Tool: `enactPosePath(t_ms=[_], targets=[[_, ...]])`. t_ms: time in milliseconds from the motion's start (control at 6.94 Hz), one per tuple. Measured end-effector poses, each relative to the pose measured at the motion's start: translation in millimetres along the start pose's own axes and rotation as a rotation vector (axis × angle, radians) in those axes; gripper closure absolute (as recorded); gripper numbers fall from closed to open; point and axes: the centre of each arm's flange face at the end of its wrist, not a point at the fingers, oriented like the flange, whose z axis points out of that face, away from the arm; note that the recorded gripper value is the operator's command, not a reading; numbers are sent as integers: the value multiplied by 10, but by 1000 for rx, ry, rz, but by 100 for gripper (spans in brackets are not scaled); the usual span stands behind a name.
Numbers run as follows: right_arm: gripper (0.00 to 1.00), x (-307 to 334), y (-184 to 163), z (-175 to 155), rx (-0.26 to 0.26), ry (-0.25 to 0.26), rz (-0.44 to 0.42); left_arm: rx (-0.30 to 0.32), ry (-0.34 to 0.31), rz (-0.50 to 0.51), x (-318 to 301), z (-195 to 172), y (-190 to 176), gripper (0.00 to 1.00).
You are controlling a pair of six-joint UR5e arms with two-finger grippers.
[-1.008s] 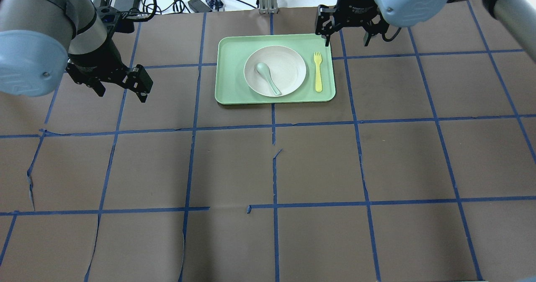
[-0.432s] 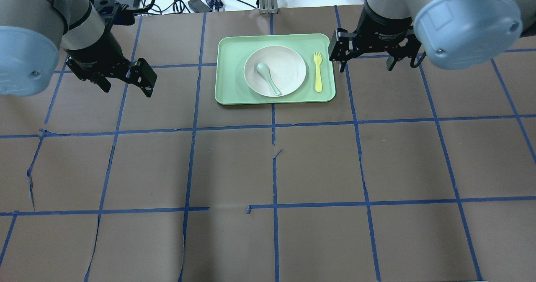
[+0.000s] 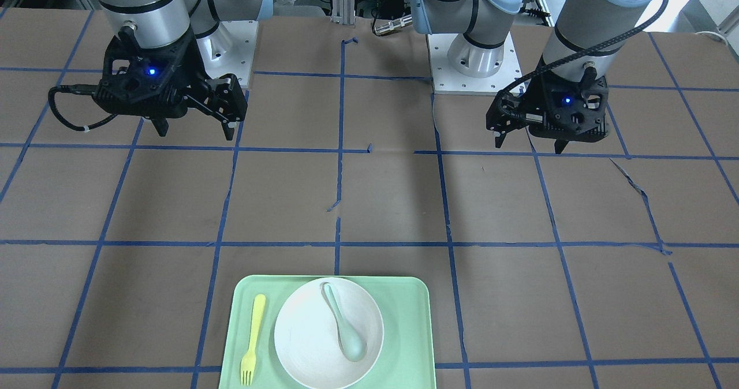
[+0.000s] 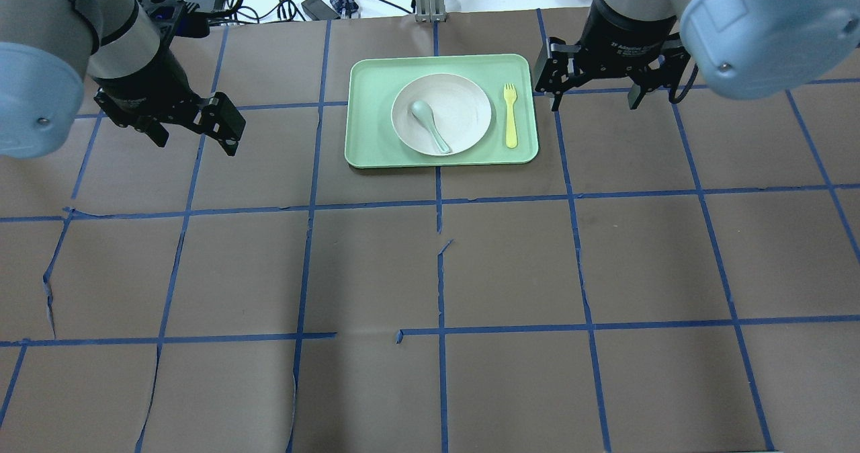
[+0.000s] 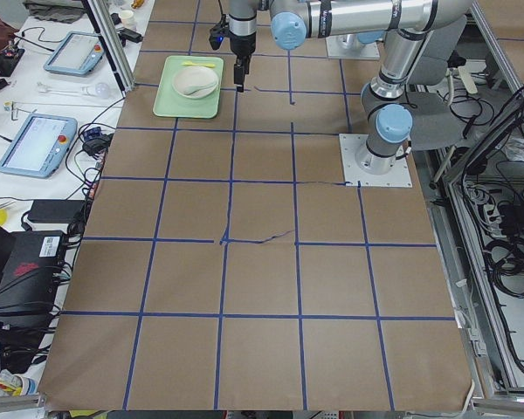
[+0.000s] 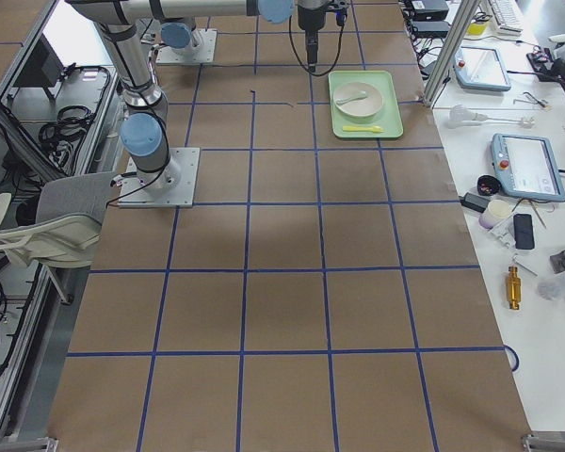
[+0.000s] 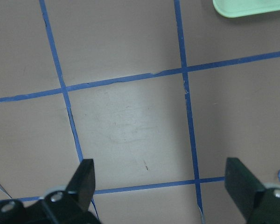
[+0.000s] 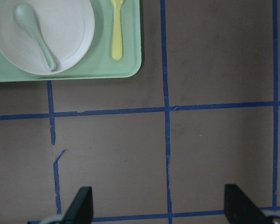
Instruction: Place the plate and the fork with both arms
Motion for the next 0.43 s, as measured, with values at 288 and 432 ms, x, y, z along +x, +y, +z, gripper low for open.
enactPosePath(t_ms=[288, 432], targets=[[0, 57, -40, -55, -11, -2, 10, -1, 2, 11, 61, -2, 3, 0], [0, 68, -62, -58, -10, -3, 2, 0, 3, 28, 174, -3, 4, 0]])
